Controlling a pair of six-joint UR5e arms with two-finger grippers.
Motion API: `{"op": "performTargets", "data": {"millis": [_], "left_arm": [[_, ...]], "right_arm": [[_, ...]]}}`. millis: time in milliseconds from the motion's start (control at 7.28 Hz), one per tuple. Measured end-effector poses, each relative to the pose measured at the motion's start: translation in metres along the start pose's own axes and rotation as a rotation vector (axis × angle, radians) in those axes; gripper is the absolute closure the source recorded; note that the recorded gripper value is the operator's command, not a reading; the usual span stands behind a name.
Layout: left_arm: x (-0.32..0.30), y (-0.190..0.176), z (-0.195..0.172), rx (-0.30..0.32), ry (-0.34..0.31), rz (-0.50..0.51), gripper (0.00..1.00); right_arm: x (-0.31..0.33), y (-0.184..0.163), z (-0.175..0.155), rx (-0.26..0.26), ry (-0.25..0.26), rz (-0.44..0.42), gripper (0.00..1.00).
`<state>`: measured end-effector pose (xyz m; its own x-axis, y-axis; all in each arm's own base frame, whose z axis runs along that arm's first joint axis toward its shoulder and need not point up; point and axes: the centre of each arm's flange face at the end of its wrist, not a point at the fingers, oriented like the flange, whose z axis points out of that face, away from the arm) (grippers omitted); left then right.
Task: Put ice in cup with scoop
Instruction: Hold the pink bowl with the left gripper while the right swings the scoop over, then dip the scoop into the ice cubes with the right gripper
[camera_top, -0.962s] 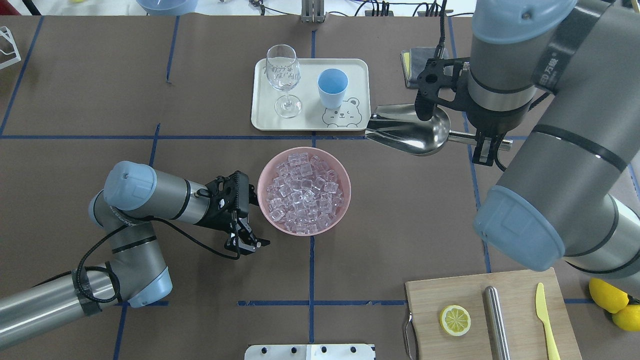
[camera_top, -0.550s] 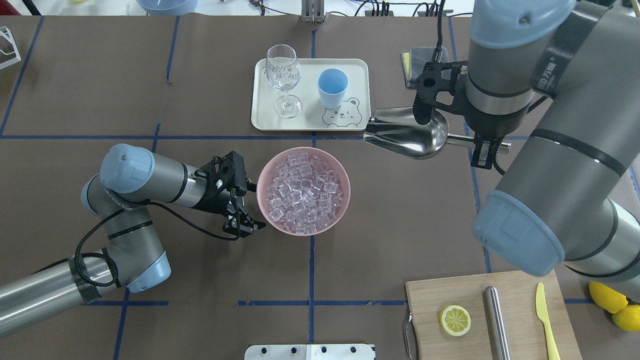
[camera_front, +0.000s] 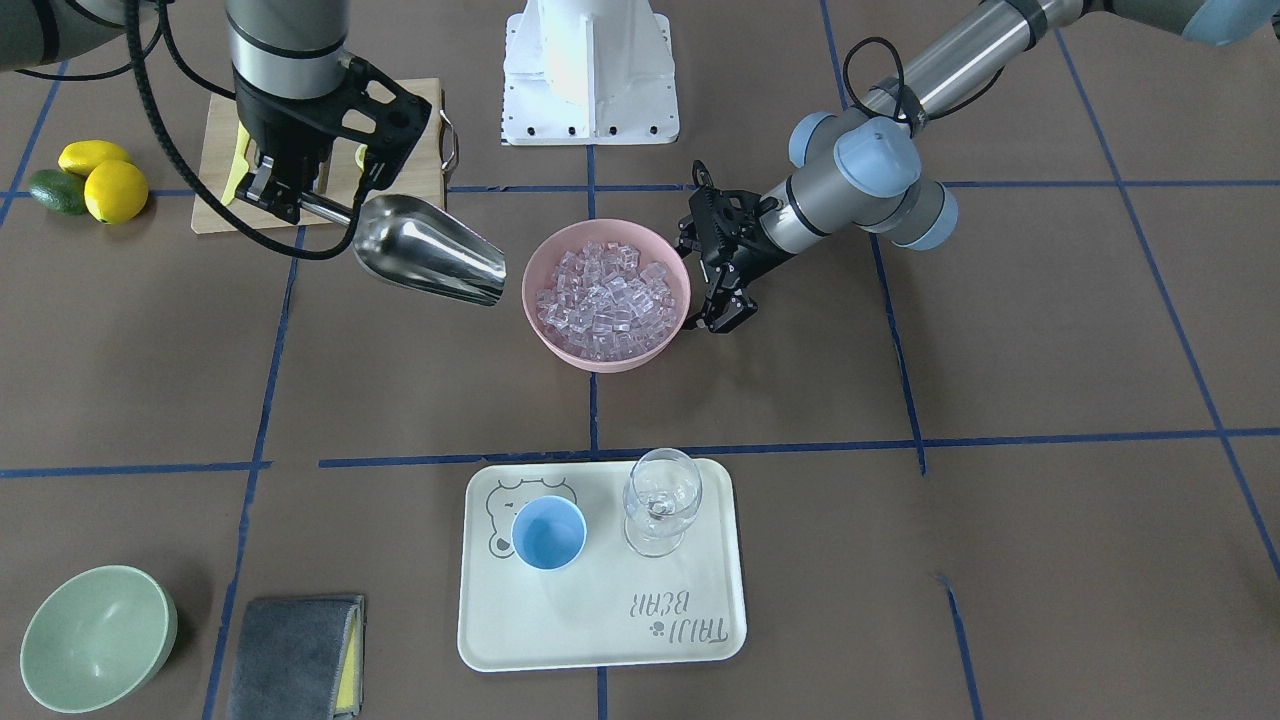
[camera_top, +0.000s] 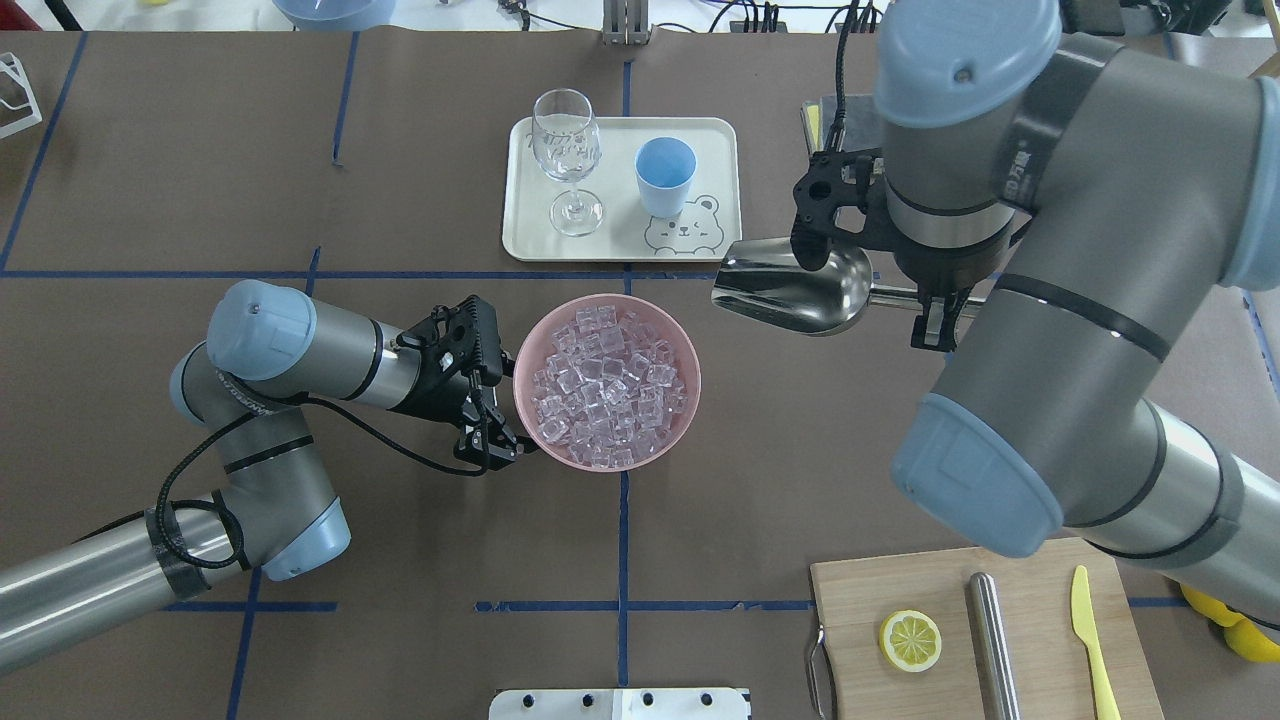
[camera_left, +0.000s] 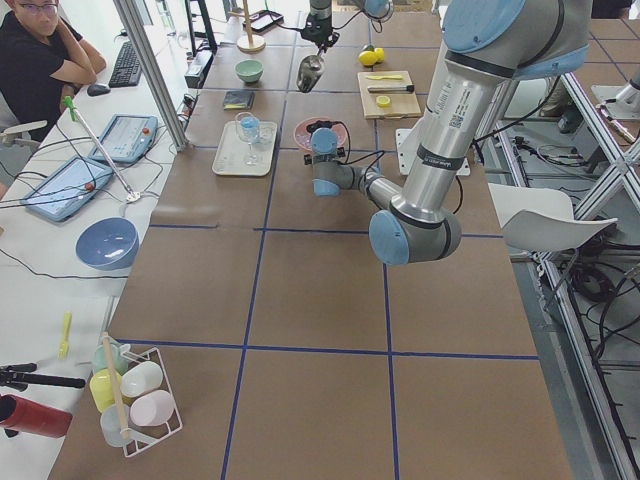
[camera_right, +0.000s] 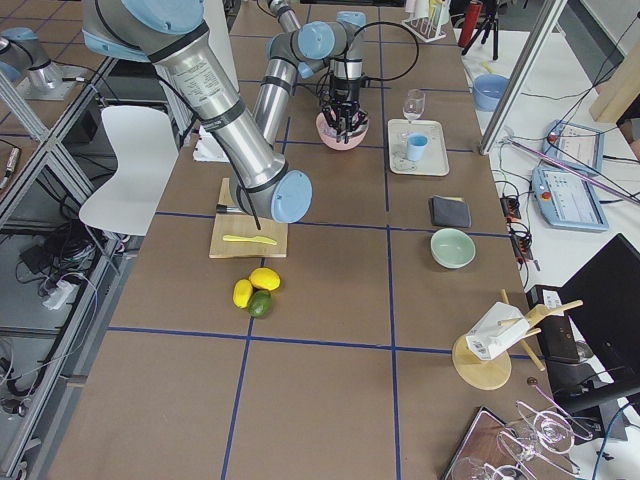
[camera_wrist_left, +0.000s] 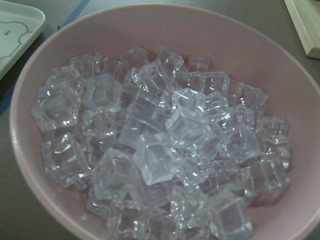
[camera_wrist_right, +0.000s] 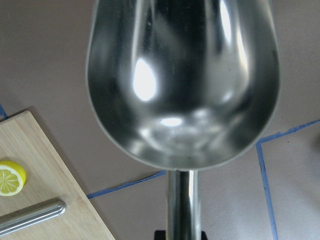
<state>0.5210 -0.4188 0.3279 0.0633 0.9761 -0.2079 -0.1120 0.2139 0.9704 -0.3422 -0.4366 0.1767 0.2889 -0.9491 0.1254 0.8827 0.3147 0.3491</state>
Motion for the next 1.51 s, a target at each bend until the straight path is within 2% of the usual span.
{"op": "performTargets", "data": {"millis": [687,1100,1375,1512], "left_arm": [[0.0,0.0,0.0,0.001,0.0,0.003,0.0],[-0.001,0.0,-0.001,0.002,-0.001,0.005,0.0],[-0.001,0.0,-0.001,0.001,-0.001,0.007,0.0],[-0.001,0.001,-0.001,0.001,-0.001,0.008,0.0]], "right_arm": [[-0.018,-0.045,-0.006,-0.102,0.013,-0.032,1.0],[-0.037,-0.106,-0.014,-0.266,0.047,-0.075,1.0],[-0.045,-0.149,-0.005,-0.404,0.068,-0.106,1.0],[-0.049,-0.158,0.001,-0.448,0.076,-0.119,1.0]]}}
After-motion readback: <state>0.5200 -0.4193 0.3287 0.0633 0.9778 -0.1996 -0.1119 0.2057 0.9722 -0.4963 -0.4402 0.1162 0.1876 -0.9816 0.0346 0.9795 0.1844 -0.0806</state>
